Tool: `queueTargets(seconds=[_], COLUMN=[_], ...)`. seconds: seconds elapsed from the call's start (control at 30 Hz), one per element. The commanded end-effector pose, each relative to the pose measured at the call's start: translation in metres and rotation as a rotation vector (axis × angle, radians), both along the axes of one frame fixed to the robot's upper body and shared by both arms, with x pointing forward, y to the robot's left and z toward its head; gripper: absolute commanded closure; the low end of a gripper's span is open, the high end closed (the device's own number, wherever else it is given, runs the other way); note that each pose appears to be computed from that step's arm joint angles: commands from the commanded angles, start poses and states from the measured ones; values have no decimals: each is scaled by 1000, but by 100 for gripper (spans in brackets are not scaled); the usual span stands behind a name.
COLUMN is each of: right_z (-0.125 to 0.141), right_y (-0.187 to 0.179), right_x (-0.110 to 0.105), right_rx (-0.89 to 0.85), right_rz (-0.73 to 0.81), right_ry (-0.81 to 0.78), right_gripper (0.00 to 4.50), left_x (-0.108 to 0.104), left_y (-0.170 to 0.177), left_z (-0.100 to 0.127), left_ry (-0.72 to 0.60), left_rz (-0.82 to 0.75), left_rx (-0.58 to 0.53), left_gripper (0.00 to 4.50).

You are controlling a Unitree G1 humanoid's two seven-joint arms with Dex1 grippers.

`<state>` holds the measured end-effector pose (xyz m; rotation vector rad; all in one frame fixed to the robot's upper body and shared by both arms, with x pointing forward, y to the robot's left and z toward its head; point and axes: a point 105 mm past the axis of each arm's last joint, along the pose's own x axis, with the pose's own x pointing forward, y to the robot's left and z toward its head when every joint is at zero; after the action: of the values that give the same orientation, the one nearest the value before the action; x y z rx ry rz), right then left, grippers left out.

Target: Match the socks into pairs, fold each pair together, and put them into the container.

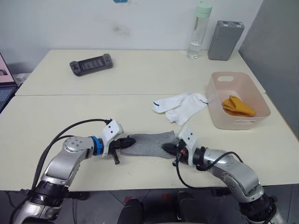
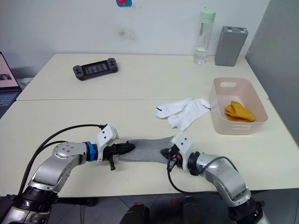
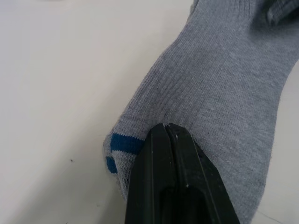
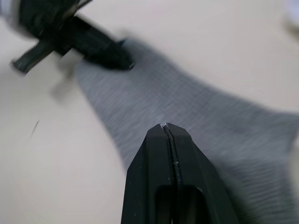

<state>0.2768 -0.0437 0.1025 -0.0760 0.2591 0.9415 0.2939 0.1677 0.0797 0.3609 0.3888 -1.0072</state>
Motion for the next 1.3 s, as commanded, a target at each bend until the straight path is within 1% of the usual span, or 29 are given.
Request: queueTargets(seconds=[0.03, 0.13, 0.2, 0.27, 0.33, 0.4, 0.47, 0.53, 0.6, 0.67, 0.73, 0.83, 0.9, 0.97, 1.07, 1.13, 1.2, 1.23, 1.3], right_z=[0, -17, -25, -29, -27, -4, 19, 32, 38, 29, 9, -13, -22, -29, -31, -23, -8, 2, 14], right_y=[-4, -8, -18, -31, -43, -46, -38, -29, -17, -6, 1, 2, -2, -10, -16, -18, -19, -22, -26], right_x=[22, 26, 22, 18, 16, 12, 1, -9, -19, -27, -29, -25, -24, -28, -35, -39, -40, -38, -37], right_rx=[-48, -124, -154, -174, -183, -137, -87, -48, -31, -64, -120, -166, -194, -228, -230, -196, -125, -97, -75], right_rz=[-89, -104, -119, -140, -164, -141, -76, -21, 35, 105, 140, 129, 117, 120, 124, 111, 80, 58, 36], right_ry=[-56, -40, -12, 11, -2, -101, -182, -204, -206, -183, -127, -60, -52, -35, -28, -52, -61, -79, -101], right_gripper=[447, 447, 447, 447, 447, 447, 447, 447, 447, 447, 447, 447, 447, 447, 447, 447, 447, 447, 447], left_x=[-10, -9, -7, -6, -6, -6, -6, -5, -4, -4, -5, -7, -8, -9, -11, -11, -10, -8, -6], left_y=[-1, -1, 0, 2, 2, 2, 3, 3, 2, 0, -2, -5, -6, -6, -6, -6, -7, -7, -7], left_z=[-20, -21, -21, -21, -21, -20, -20, -19, -18, -18, -18, -19, -18, -17, -16, -11, -1, 7, 17], left_ry=[70, 70, 67, 66, 66, 66, 65, 65, 64, 66, 69, 71, 71, 70, 60, 36, 13, -20, -64], left_rz=[-5, -13, -4, 2, 5, 4, 3, 1, -1, -6, -12, -20, -21, -21, -28, -37, -38, -52, -77], left_rx=[37, 43, 47, 48, 49, 50, 51, 50, 49, 49, 47, 44, 43, 41, 34, 14, -23, -21, -13], left_gripper=[450, 450, 450, 450, 450, 450, 450, 450, 450, 450, 450, 450, 450, 450, 450, 450, 450, 450, 450])
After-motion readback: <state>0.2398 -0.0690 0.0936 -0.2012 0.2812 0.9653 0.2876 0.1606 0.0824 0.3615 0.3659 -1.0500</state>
